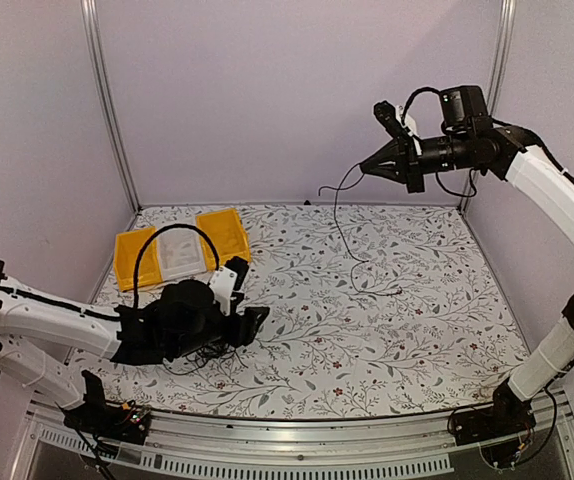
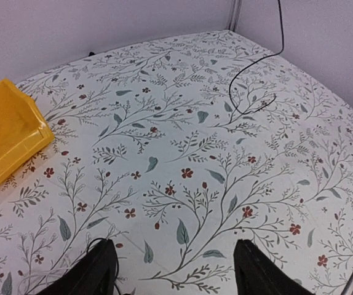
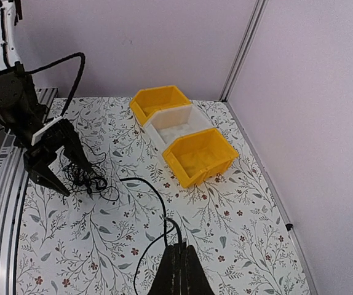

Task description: Untangle the cables

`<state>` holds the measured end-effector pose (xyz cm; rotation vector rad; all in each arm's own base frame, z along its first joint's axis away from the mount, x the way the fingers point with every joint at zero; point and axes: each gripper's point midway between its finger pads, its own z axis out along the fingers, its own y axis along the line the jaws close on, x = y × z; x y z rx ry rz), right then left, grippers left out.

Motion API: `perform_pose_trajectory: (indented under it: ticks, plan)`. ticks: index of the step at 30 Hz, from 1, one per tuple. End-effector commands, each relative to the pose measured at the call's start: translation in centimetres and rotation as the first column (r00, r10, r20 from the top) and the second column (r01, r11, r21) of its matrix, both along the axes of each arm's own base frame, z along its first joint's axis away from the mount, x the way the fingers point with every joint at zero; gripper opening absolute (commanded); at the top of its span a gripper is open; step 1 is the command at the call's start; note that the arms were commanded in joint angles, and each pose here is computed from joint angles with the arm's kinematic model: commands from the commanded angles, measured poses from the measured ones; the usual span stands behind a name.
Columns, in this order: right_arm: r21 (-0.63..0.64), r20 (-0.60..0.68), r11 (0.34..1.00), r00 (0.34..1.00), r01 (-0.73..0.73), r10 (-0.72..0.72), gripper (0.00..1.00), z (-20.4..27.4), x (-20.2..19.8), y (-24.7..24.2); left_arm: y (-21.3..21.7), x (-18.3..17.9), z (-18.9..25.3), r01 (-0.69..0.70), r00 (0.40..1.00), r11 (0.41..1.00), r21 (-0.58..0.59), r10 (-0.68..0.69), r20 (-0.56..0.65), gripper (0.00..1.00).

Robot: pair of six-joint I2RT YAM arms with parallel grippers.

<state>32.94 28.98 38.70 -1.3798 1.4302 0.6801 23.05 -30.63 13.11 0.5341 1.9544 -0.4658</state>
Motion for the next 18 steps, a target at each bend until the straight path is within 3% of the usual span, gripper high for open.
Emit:
perform_pose_trajectory:
  ticks: [1, 9, 18]
  plan:
    - [-0.01, 0.039, 0.999, 0.998, -0.048, 0.048, 0.0, -0.4, -1.8, 1.4, -1.4, -1.3, 4.4, 0.116, 0.99, 0.993, -0.02, -0.114, 0.087, 0.65]
    - [-0.077, 0.02, 0.98, 0.983, -0.182, 0.184, 0.0, -2.2, -5.9, 5.3, -1.7, -2.5, 10.6, 0.24, 0.927, 0.96, -0.144, -0.182, 0.329, 0.61]
    - [-0.089, 0.014, 0.957, 0.96, -0.277, 0.279, 0.0, -1.7, -8.8, 7.6, -4.0, -2.8, 12.7, 0.367, 0.87, 0.914, -0.175, -0.271, 0.412, 0.52]
